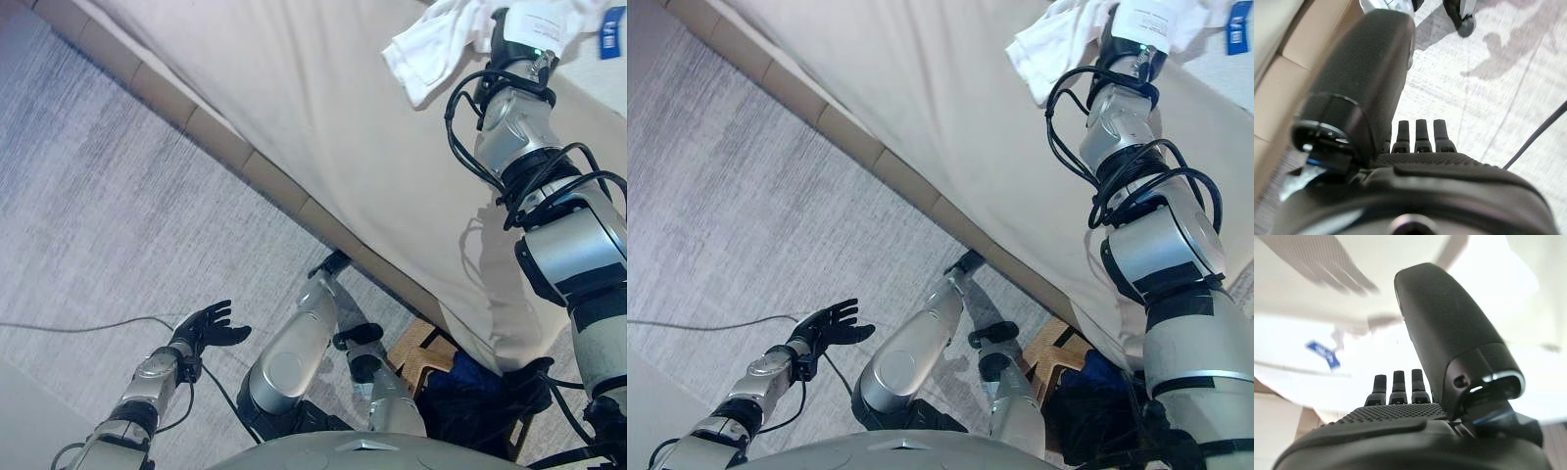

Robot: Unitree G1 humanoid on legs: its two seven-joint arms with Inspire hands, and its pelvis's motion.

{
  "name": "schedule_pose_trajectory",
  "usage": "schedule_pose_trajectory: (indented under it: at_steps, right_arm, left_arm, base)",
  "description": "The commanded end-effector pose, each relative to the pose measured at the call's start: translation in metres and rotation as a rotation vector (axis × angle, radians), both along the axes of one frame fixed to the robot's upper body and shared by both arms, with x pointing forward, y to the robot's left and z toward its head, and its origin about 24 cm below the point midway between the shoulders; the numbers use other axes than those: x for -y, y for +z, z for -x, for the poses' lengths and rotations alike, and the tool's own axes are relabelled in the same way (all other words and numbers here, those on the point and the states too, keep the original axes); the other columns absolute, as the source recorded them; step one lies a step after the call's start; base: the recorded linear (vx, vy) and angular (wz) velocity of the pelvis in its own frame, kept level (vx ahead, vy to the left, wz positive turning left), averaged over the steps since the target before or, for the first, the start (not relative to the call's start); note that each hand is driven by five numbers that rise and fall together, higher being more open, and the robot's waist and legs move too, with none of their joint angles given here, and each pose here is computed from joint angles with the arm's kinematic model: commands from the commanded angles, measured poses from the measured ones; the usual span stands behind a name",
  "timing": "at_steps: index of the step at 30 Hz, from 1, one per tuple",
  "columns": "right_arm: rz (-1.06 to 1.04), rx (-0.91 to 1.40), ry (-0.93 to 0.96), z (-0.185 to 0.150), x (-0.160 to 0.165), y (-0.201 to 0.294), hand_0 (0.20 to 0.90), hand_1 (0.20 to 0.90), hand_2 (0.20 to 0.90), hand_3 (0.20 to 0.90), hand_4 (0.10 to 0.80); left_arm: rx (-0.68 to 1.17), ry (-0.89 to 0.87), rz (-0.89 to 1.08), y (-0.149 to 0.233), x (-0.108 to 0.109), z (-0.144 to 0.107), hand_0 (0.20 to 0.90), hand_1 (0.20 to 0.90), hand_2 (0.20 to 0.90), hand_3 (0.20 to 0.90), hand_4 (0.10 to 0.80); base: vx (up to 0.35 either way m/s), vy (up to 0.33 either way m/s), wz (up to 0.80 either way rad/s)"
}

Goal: Pick up the clothes from the bed and place them into the basket

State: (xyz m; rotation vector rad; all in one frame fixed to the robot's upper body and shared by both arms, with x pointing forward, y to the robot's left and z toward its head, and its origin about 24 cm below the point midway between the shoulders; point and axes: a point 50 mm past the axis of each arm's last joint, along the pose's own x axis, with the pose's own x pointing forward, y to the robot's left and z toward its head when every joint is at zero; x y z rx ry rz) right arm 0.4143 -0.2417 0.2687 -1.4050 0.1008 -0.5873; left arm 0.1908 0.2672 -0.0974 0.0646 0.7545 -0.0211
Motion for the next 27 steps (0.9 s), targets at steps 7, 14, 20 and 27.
schedule_pose_trajectory:
  at_steps: [7, 14, 20, 27]
  right_arm:
    - [0.305, 0.301, -0.035, 0.015, -0.025, 0.096, 0.900, 0.900, 0.900, 0.900, 0.800]
    - [0.206, 0.486, 0.117, 0.019, -0.041, 0.115, 0.300, 0.300, 0.300, 0.200, 0.100]
    - [0.327, 0.577, 0.339, 0.024, -0.077, 0.122, 0.300, 0.300, 0.300, 0.200, 0.100]
    - [0.483, 0.446, 0.387, 0.024, -0.099, 0.122, 0.300, 0.300, 0.300, 0.200, 0.100]
  left_arm:
    - [0.045, 0.052, 0.071, 0.000, -0.024, 0.044, 0.900, 0.900, 0.900, 0.900, 0.800]
    - [0.053, 0.036, 0.101, -0.002, -0.023, 0.055, 0.900, 0.900, 0.900, 0.900, 0.800]
    - [0.057, 0.046, 0.093, -0.005, -0.021, 0.059, 0.900, 0.900, 0.900, 0.900, 0.800]
    - [0.078, 0.048, 0.074, 0.000, -0.023, 0.050, 0.900, 0.900, 0.900, 0.900, 0.800]
  base:
    - [-0.039, 0.046, 0.05]
    - [-0.019, 0.014, 0.01]
    - [-0.004, -0.032, -0.11]
    - [-0.012, -0.013, -0.07]
